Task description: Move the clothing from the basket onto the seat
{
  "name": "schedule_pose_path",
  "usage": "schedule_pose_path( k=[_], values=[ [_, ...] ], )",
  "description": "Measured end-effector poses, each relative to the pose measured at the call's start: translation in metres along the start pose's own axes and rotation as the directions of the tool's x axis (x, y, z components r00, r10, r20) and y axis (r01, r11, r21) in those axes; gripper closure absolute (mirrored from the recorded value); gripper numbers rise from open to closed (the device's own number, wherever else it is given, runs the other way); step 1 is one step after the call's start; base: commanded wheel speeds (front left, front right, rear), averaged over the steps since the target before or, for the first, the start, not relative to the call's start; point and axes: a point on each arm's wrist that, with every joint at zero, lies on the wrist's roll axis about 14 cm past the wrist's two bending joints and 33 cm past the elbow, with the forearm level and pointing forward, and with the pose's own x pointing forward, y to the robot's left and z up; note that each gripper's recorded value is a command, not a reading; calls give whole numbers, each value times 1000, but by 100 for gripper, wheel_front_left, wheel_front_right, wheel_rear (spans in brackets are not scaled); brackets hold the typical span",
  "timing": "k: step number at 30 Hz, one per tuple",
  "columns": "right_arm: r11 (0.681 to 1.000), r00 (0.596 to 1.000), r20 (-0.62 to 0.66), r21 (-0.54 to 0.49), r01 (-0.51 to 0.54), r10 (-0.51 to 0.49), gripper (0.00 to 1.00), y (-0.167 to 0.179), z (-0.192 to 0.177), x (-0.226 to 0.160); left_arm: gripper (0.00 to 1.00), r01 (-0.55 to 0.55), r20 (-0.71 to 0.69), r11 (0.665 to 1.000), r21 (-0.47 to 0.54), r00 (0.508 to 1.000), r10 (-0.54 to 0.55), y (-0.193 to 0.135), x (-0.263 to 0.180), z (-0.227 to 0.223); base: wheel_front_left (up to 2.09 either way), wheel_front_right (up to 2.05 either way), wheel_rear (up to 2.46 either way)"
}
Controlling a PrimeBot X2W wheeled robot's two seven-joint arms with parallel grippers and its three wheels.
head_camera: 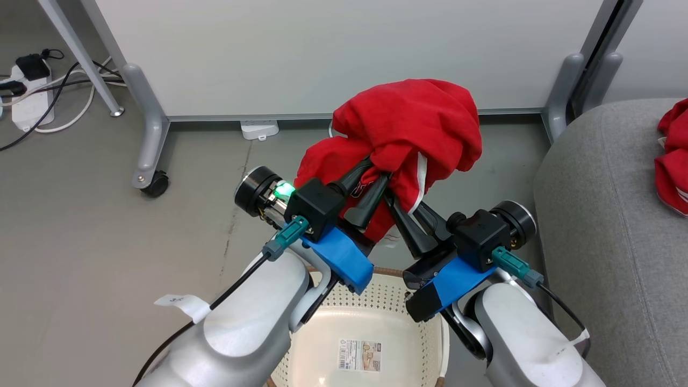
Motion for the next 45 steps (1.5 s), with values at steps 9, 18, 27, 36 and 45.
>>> schedule_pose_path(
  k=[9,18,27,36,45],
  values=[
    [1000,1000,7,-4,-7,7,100,3,3,1,0,-12,33,1000,21,999,12,2,0,11,0,0,0],
    [1000,1000,6,-8,-5,5,100,4,4,-2,0,-12,49,999,33,999,10,1,-2,18,0,0,0],
    [998,998,-9,8,55,-55,100,-13,-3,-11,0,-2,36,1000,22,999,1,-2,0,10,0,0,0],
    [987,987,-9,7,163,-163,100,-48,-6,-26,0,53,21,999,-6,998,-53,-15,16,-3,0,0,0],
    [949,949,-10,-22,314,-314,100,-97,-6,-59,0,170,20,985,-36,985,-169,-46,45,-16,0,0,0]
  ],
)
